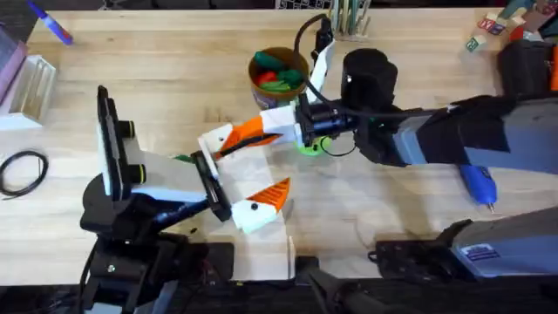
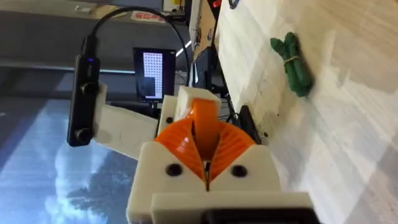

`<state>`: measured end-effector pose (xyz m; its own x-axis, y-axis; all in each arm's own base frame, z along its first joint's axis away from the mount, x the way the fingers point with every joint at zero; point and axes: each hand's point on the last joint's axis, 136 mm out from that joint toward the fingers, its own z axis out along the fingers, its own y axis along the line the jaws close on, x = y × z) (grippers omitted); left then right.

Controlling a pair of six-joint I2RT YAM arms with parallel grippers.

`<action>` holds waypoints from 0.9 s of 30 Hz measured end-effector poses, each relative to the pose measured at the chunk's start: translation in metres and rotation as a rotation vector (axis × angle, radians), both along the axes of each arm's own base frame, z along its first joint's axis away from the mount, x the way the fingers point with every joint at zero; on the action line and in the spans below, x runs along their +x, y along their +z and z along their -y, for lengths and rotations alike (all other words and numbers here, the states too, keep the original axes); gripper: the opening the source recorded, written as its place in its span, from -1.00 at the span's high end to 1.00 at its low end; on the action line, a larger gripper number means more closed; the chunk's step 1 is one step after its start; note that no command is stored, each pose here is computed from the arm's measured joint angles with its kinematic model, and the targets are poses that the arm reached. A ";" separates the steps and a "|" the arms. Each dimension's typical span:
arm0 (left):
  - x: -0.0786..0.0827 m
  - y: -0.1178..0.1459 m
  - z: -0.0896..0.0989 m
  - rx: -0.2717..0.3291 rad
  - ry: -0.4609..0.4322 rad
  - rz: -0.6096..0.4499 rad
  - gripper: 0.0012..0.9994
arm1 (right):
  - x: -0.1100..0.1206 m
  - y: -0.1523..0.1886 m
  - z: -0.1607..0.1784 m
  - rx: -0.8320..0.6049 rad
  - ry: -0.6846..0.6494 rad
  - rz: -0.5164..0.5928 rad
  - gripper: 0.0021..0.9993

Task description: Pick up the gripper from the table and insert it into the empty holder that is missing its gripper. Then pick up a screw, insert it into the mounting hole, and use the screwdriver to tighten it. Finally, clean up the table by picking up the vegetable and placing it into the bucket.

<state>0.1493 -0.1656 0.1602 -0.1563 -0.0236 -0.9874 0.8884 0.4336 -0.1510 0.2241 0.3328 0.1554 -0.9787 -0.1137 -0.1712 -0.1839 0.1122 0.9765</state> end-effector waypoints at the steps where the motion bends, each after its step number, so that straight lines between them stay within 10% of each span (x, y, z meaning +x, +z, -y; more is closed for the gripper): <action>1: 0.000 0.000 0.000 0.001 0.002 0.001 -0.98 | 0.000 0.000 0.000 0.002 0.002 0.015 0.99; 18: -0.021 -0.002 0.009 0.008 -0.124 0.012 -0.97 | 0.010 -0.004 0.009 -0.001 -0.001 0.089 -0.43; 27: -0.036 -0.001 0.015 0.005 -0.210 0.021 -0.97 | 0.016 -0.002 0.014 0.006 -0.013 0.122 -0.78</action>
<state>0.1138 -0.1803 0.1594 -0.1367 0.0123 -0.9905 0.9623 0.2391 -0.1298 0.2406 0.3193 0.1531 -0.9519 -0.1002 -0.2895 -0.2997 0.1094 0.9477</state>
